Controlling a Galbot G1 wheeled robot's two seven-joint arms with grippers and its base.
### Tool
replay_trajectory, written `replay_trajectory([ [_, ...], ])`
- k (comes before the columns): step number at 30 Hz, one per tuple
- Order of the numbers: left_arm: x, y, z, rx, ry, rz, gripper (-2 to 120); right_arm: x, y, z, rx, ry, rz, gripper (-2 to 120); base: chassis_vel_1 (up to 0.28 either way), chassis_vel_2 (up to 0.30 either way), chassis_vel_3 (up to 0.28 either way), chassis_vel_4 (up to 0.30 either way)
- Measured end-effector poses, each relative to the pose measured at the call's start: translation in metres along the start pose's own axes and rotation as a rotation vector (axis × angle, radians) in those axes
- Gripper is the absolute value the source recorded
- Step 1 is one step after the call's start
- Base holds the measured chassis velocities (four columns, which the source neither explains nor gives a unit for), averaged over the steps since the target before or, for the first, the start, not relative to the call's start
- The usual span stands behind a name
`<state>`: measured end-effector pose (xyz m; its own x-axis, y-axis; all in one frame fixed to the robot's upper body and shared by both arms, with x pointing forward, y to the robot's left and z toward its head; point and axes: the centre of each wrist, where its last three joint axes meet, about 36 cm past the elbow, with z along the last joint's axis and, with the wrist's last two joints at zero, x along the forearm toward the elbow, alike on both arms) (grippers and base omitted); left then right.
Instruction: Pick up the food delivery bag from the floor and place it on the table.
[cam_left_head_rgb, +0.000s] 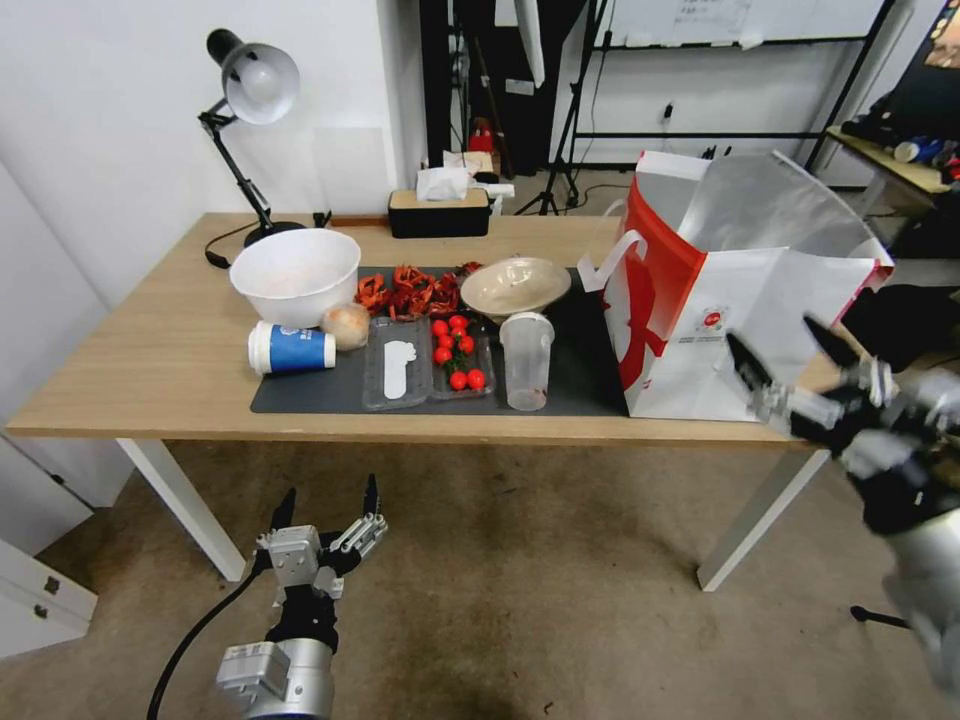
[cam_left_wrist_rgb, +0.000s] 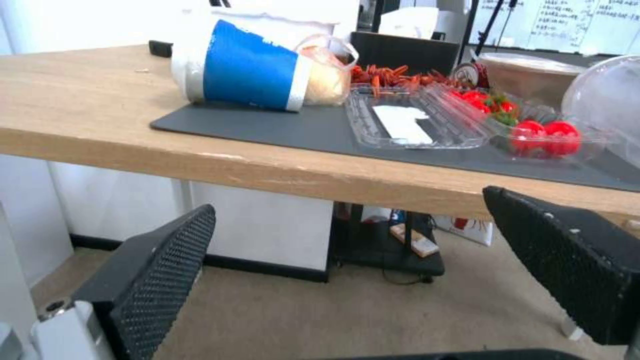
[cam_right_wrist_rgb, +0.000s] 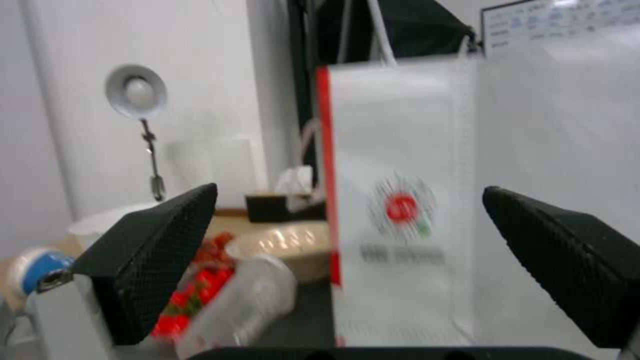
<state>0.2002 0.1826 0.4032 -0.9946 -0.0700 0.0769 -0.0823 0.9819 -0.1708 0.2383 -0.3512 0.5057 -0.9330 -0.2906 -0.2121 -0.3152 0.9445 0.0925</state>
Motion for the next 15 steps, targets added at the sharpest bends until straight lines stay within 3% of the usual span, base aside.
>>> replay_trajectory([
  [7,-0.001,0.000,0.005,-0.020,0.000,0.014,100,0.053,0.011,0.068,-0.035,0.093,0.126,100,0.000,0.000,0.000,0.000],
  [15,-0.003,0.002,0.009,-0.036,-0.004,0.025,100,0.061,0.018,0.099,-0.045,0.087,0.128,100,0.000,0.000,0.000,0.000],
])
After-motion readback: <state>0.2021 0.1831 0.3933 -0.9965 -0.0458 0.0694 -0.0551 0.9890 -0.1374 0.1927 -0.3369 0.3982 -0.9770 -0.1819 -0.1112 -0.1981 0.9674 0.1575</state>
